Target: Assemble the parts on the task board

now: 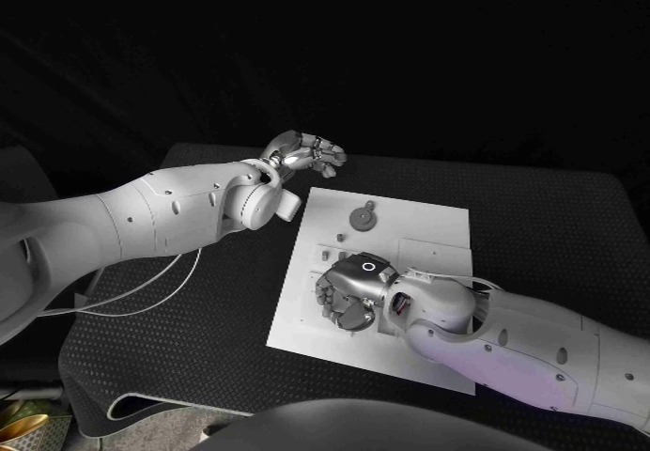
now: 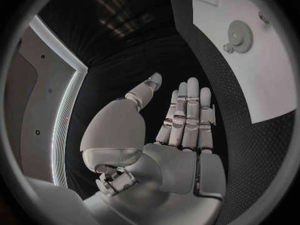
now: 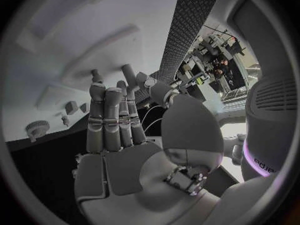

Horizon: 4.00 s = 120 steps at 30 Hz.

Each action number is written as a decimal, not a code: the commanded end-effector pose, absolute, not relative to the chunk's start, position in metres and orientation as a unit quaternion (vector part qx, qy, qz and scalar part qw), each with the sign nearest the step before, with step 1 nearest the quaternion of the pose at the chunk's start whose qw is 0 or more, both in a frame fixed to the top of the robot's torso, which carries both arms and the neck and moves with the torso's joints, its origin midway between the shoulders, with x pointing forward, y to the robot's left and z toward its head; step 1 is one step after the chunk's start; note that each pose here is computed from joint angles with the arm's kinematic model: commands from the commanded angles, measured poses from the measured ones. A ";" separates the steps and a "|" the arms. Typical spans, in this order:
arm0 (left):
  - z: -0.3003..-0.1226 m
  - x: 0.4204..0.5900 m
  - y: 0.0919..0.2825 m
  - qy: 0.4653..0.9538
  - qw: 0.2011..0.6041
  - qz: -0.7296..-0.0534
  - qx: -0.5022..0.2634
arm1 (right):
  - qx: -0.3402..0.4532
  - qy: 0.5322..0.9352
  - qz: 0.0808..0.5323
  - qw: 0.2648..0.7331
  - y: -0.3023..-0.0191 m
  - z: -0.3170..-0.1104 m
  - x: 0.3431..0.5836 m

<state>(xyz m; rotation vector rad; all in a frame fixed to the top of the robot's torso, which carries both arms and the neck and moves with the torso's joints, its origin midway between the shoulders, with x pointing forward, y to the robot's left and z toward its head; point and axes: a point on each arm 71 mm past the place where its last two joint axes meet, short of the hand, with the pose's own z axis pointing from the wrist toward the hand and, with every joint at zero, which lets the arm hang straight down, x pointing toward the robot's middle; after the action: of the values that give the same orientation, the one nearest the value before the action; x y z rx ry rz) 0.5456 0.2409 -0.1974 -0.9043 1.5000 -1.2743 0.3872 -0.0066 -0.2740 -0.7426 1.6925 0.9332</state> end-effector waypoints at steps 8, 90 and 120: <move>-0.196 0.546 0.239 0.611 0.464 -0.526 -0.367 | -0.298 0.701 0.400 0.510 -0.006 -0.273 0.387; -0.208 0.552 0.244 0.621 0.462 -0.512 -0.373 | 0.119 0.939 0.169 0.275 -0.221 -0.271 0.399; -0.208 0.551 0.244 0.621 0.462 -0.511 -0.373 | 0.085 0.940 0.156 0.292 -0.194 -0.303 0.402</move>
<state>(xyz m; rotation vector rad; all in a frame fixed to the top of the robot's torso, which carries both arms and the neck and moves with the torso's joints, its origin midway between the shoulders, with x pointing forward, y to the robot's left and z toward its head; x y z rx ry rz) 0.5514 0.2461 -0.2095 -0.9179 1.5287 -1.2398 0.4053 -0.1961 -0.2960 0.2537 2.5064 0.4317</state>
